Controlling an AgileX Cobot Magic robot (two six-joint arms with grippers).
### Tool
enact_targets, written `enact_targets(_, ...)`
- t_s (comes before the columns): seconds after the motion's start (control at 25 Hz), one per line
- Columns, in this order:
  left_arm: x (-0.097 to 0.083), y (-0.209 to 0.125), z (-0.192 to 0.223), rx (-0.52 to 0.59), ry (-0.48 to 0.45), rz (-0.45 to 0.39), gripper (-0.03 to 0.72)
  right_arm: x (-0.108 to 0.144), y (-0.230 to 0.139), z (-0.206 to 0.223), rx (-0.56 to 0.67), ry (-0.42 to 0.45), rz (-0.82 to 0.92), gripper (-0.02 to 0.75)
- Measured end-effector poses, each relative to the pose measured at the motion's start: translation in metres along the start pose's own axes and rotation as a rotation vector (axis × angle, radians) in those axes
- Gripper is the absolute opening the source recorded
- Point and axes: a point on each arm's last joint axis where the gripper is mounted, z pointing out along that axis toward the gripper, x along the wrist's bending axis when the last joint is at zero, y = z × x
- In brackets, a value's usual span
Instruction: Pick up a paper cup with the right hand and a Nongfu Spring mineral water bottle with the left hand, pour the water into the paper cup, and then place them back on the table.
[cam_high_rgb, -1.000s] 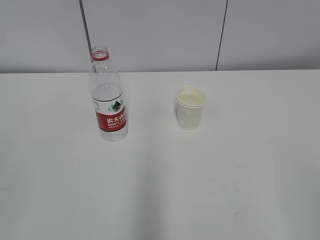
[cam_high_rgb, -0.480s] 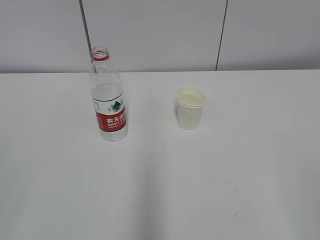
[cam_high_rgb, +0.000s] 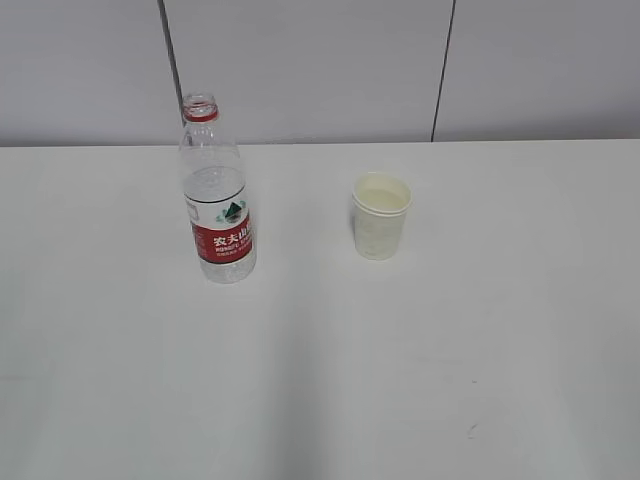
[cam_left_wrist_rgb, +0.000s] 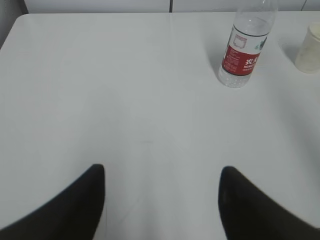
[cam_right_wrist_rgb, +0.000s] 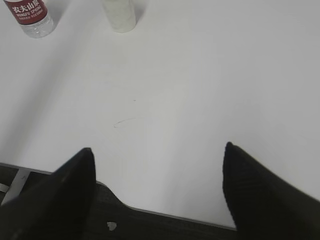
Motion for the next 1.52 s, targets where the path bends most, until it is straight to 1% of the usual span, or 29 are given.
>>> enact_targets(0.52, 0.0001, 0.0000, 0.0000, 0.000, 0.001, 0.003, 0.447, 0.0000, 0.0000, 0.0000, 0.000, 0.000, 0.001, 0.588)
enact_targets(0.72, 0.0001, 0.0000, 0.0000, 0.000, 0.001, 0.003, 0.447, 0.0005, 0.0004, 0.0007, -0.003, -0.047, 0.030, 0.588)
enact_targets(0.84, 0.0001, 0.0000, 0.0000, 0.000, 0.001, 0.003, 0.447, 0.0006, 0.0005, 0.0009, -0.004, -0.062, 0.038, 0.588)
enact_targets(1.52, 0.0001, 0.0000, 0.0000, 0.000, 0.002, 0.003, 0.447, 0.0006, 0.0005, 0.0009, -0.005, -0.062, 0.040, 0.588)
